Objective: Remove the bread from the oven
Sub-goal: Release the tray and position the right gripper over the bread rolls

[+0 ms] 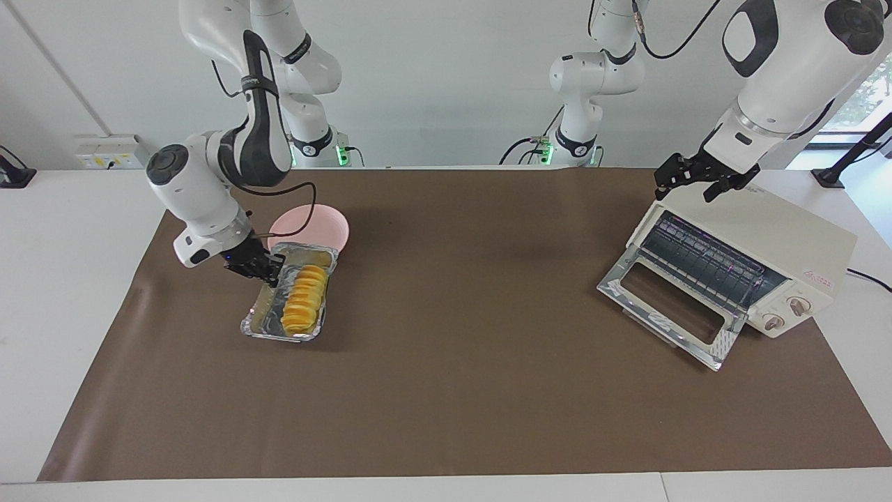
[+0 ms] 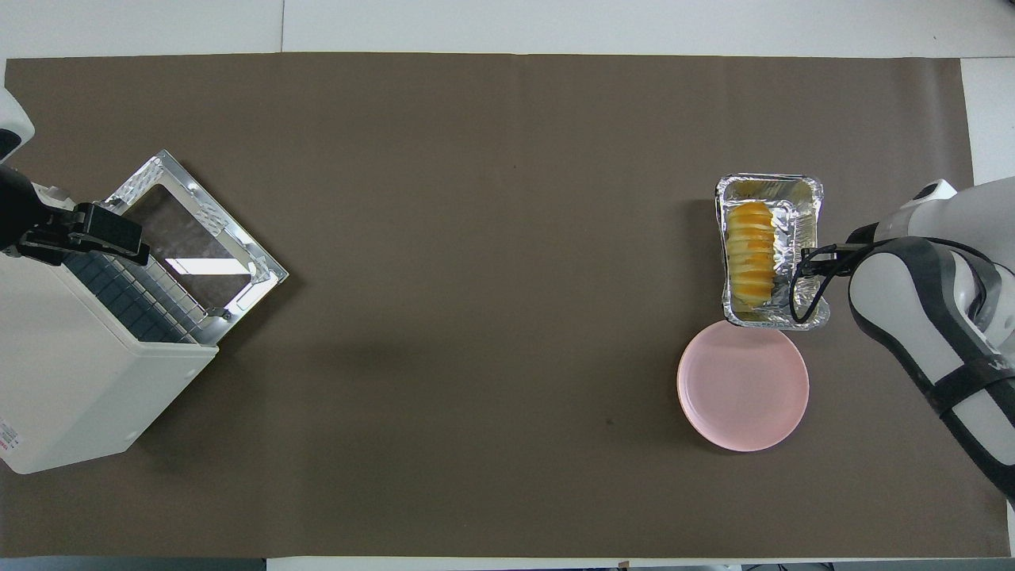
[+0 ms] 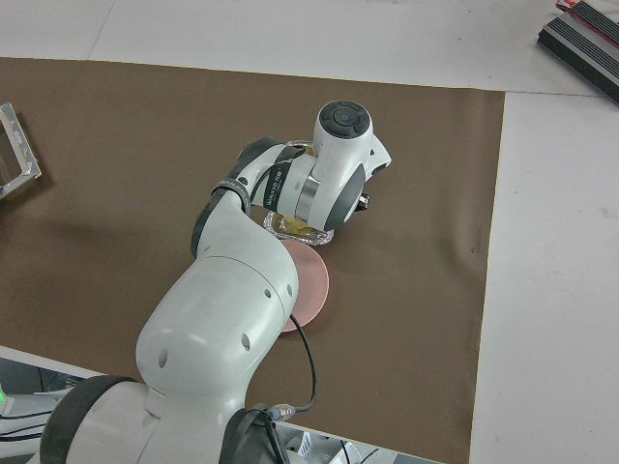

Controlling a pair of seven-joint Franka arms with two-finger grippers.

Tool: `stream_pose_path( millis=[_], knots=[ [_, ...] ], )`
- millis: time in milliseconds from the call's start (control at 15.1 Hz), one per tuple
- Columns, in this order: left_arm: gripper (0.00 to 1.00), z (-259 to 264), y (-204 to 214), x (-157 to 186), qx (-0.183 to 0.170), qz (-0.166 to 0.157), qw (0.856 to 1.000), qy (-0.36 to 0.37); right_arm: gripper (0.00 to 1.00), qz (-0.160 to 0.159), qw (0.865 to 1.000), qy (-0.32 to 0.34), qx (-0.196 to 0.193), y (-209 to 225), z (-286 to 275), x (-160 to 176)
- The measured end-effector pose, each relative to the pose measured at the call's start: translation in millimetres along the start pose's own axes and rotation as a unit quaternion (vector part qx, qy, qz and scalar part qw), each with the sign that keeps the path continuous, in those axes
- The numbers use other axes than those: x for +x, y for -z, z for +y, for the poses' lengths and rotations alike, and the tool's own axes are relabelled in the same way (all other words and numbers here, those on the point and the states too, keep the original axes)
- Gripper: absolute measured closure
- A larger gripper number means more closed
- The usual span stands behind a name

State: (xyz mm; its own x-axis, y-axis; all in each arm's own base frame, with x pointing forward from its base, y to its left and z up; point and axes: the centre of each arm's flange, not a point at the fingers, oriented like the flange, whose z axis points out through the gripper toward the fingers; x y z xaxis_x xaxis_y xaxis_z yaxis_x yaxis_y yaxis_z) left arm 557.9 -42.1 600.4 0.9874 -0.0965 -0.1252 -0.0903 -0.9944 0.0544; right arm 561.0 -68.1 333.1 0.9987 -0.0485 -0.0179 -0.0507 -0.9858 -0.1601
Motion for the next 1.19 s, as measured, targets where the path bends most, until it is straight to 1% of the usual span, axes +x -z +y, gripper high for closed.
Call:
stream_pose_path(
  millis=[199,662,795,1126,1192],
  knots=[
    [0.00,0.0,0.0,0.0,0.000,0.000,1.000,0.000,0.98,-0.003,1.000,0.008,0.001,-4.0,-6.0,1.6],
    [0.00,0.0,0.0,0.0,0.000,0.000,1.000,0.000,0.98,0.003,1.000,0.017,-0.001,-11.2,-16.2,5.4],
    [0.00,0.0,0.0,0.0,0.000,0.000,1.000,0.000,0.98,0.010,1.000,0.022,-0.002,-13.9,-20.5,7.9],
    [0.00,0.0,0.0,0.0,0.000,0.000,1.000,0.000,0.98,0.008,1.000,0.025,-0.002,-18.5,-24.6,8.7],
    [0.00,0.0,0.0,0.0,0.000,0.000,1.000,0.000,0.93,0.009,1.000,0.025,-0.002,-18.4,-24.9,8.8]
  ],
)
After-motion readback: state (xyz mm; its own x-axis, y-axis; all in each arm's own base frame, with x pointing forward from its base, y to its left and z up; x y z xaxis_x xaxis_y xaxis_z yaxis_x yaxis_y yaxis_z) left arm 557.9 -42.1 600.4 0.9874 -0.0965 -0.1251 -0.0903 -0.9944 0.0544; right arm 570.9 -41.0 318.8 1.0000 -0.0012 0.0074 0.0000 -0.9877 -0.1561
